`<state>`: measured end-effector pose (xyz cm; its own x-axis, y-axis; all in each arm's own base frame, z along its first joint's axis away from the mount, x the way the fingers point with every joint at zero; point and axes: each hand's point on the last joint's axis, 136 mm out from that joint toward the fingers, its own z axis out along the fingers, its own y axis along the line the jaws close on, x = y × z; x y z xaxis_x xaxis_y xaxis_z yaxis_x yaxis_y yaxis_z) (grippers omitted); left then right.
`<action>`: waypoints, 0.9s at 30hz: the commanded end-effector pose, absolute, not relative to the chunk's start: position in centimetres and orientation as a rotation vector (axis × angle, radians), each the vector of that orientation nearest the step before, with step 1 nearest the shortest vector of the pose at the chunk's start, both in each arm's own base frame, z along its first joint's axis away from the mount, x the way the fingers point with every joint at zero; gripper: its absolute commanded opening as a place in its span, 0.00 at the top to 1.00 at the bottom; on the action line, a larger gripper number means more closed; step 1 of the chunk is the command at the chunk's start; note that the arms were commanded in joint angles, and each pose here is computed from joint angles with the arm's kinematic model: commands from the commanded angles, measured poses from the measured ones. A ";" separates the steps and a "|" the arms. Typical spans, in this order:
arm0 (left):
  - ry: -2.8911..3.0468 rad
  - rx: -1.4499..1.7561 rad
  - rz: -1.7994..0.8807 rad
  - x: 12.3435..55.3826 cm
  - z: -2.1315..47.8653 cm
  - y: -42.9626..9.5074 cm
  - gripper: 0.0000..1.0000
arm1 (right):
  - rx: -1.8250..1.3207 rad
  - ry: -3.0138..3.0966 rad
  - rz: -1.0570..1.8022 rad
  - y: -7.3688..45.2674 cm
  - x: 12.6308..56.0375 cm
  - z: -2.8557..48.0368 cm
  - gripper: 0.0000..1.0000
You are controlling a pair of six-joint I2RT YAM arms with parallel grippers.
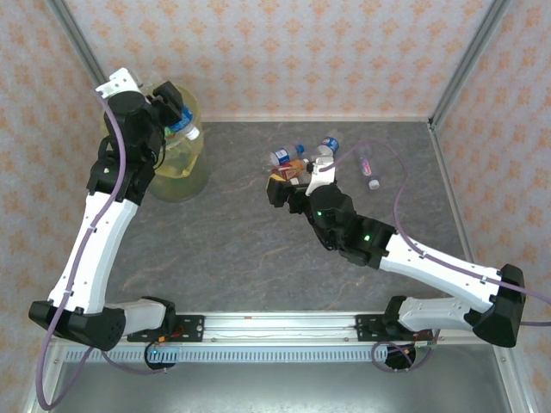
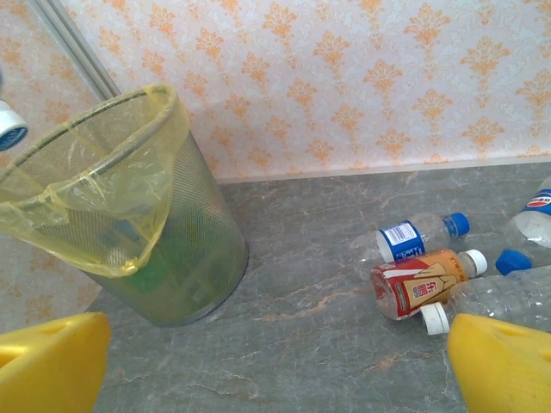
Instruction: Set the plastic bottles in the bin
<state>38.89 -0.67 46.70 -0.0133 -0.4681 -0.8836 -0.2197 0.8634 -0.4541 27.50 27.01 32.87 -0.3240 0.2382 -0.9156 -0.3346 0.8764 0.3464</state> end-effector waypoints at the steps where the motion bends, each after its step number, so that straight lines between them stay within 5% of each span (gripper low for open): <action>1: 1.531 -0.596 0.013 38.2 48.2 2.6 0.45 | -0.044 1.784 0.603 26.9 27.5 34.8 0.00; 10: 1.606 -0.590 0.355 41.2 45.9 5.2 0.44 | -0.035 1.774 0.619 26.6 27.2 35.3 0.00; 22: 1.725 -0.740 0.396 45.6 39.9 11.5 0.41 | -0.020 1.771 0.622 25.9 27.0 35.5 0.00; 27: 1.785 -0.760 0.346 46.4 38.2 12.0 0.26 | -0.021 1.770 0.617 26.0 27.1 35.5 0.00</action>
